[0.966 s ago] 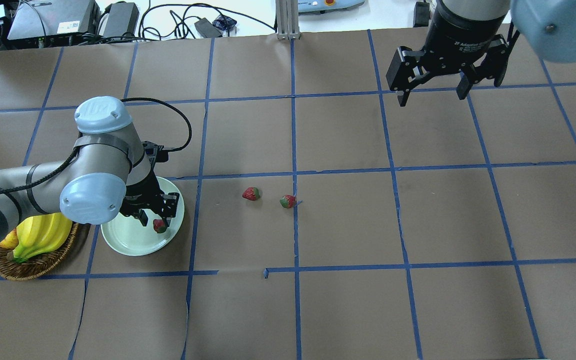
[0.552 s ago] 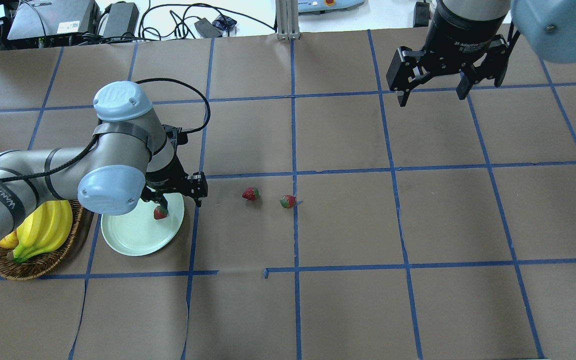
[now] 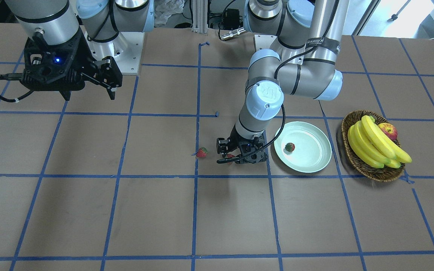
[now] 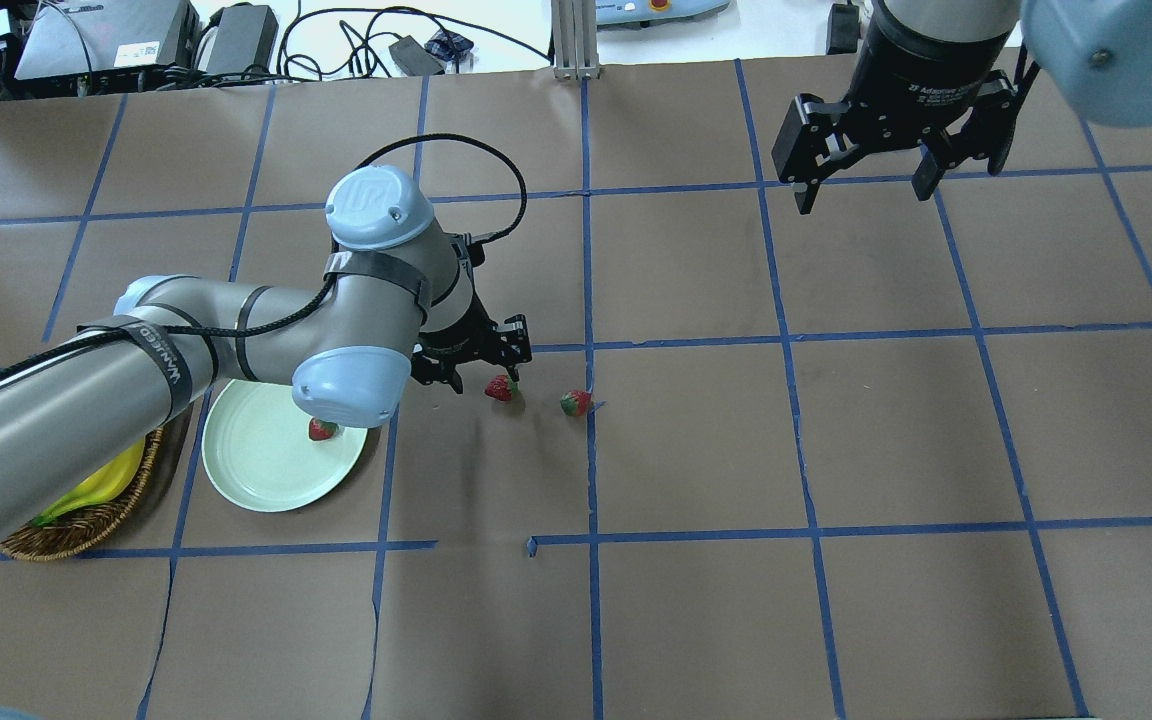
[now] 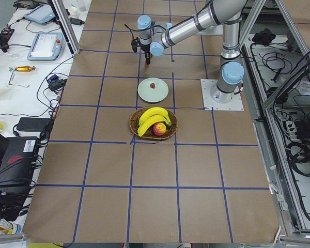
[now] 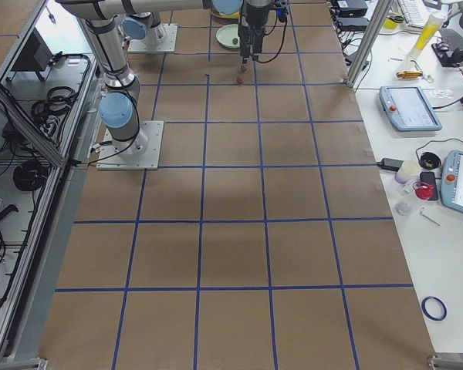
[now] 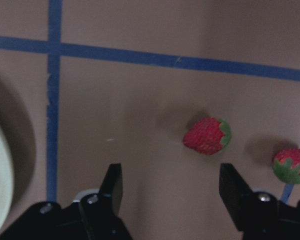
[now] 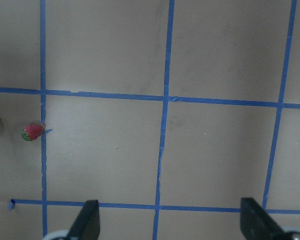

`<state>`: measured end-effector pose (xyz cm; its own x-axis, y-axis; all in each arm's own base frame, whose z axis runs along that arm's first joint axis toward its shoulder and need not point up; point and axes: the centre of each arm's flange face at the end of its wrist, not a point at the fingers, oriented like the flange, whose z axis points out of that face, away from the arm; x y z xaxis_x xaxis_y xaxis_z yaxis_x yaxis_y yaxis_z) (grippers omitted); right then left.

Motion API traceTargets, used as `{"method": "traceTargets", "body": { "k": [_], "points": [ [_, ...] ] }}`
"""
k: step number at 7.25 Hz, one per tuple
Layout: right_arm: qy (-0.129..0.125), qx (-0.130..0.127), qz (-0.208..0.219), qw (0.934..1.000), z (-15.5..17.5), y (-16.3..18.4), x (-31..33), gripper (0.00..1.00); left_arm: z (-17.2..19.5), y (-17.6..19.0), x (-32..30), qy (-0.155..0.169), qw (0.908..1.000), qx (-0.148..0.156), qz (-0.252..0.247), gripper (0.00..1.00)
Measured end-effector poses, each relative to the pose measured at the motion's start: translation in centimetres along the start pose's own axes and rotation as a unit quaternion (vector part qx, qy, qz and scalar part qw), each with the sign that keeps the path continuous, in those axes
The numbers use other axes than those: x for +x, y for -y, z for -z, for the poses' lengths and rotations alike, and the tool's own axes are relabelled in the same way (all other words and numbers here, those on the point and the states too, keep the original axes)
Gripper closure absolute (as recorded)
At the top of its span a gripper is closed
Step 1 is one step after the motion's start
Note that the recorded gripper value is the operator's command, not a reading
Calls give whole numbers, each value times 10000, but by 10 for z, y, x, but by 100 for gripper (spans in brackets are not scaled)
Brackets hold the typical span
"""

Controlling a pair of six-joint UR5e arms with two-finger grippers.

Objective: Collect all strawberries into plate
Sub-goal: 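Move the left gripper to the next strawberry and grasp it, then place the strawberry on the plate and open the left gripper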

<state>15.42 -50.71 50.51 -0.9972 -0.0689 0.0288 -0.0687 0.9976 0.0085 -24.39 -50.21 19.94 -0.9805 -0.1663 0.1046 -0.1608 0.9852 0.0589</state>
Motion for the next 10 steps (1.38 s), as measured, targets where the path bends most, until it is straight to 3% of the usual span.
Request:
{"method": "traceTargets", "body": {
  "k": [1,2,3,4,5,6,8,10],
  "points": [
    [0,0,1,10000,0,0,0,0,-16,1,5,8,10000,-7,55,32],
    [0,6,5,10000,0,0,0,0,-27,2,7,44,10000,-32,69,44],
    [0,8,6,10000,0,0,0,0,-33,3,8,71,9999,-55,66,72],
    [0,7,6,10000,0,0,0,0,-34,3,8,76,9999,-55,55,90],
    [-2,7,4,10000,0,0,0,0,-30,5,9,59,10000,-12,20,96],
    [-5,14,5,10000,1,0,0,0,-20,10,11,82,9999,90,-20,96],
    [-8,22,7,10000,2,0,0,0,4,16,-5,506,9984,153,-209,94],
    [-8,18,7,10000,1,0,0,0,20,22,-74,1071,9921,-235,-614,94]
  ]
}}
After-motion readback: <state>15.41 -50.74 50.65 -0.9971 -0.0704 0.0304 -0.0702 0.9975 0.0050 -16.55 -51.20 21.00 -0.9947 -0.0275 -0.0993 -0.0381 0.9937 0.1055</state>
